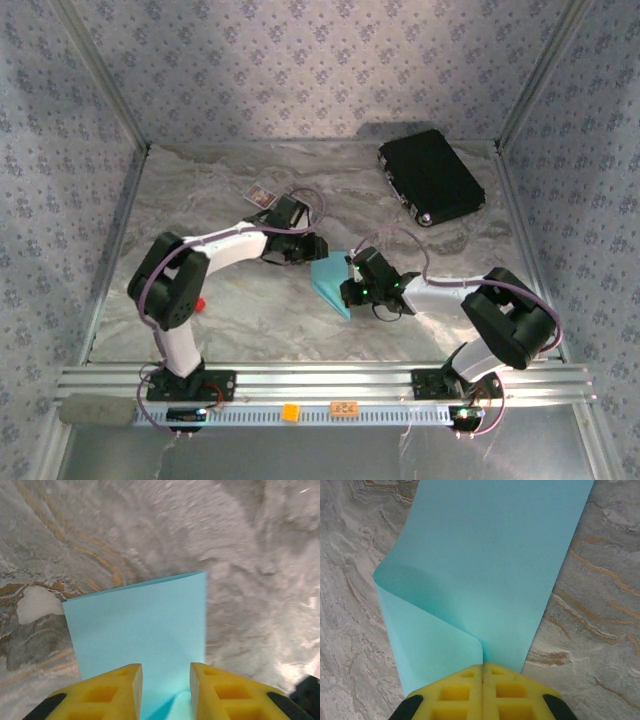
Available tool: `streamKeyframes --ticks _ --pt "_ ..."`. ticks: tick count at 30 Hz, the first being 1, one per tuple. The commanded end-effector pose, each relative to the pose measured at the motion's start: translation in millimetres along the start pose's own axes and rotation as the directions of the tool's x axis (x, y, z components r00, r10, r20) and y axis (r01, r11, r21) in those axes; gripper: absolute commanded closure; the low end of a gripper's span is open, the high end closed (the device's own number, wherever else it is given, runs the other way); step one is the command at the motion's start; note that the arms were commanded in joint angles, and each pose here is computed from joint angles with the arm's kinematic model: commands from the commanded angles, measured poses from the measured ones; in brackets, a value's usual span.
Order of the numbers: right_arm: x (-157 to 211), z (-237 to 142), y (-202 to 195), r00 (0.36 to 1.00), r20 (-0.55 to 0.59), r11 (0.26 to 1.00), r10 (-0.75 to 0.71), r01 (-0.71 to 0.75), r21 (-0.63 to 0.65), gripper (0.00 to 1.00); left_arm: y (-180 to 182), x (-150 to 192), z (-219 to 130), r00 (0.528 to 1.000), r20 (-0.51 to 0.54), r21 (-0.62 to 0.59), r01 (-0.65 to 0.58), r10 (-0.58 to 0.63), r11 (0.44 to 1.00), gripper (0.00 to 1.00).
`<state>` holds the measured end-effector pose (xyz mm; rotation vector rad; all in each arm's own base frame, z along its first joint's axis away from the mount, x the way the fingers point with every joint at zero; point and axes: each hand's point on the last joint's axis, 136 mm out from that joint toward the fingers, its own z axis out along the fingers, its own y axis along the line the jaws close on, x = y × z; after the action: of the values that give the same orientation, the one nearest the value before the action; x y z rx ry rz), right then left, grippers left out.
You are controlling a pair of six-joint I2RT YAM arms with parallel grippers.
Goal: Fold a paper plane with a square sheet of paper (pick it up from the middle)
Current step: Third fold the triangle at the center of the table.
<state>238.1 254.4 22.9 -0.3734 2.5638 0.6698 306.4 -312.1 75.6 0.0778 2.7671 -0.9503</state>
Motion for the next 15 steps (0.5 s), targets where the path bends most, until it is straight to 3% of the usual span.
streamKeyframes --ticks 1,9,15 --pt "-1 3 -6 0.999 0.003 0.999 0.035 -0.035 0.02 1.0 -5 0 -17 0.999 0.042 0.021 0.017 -0.018 1.0 0.71" --pt "-8 5 -3 0.996 0.04 0.996 0.084 -0.083 -0.014 1.0 -17 26 -19 0.996 -0.003 0.17 0.092 -0.093 0.981 0.84" --pt "-8 10 -2 0.995 0.031 0.995 0.097 -0.096 -0.016 1.0 -16 38 -10 0.993 -0.03 0.177 0.115 -0.111 0.977 0.88"
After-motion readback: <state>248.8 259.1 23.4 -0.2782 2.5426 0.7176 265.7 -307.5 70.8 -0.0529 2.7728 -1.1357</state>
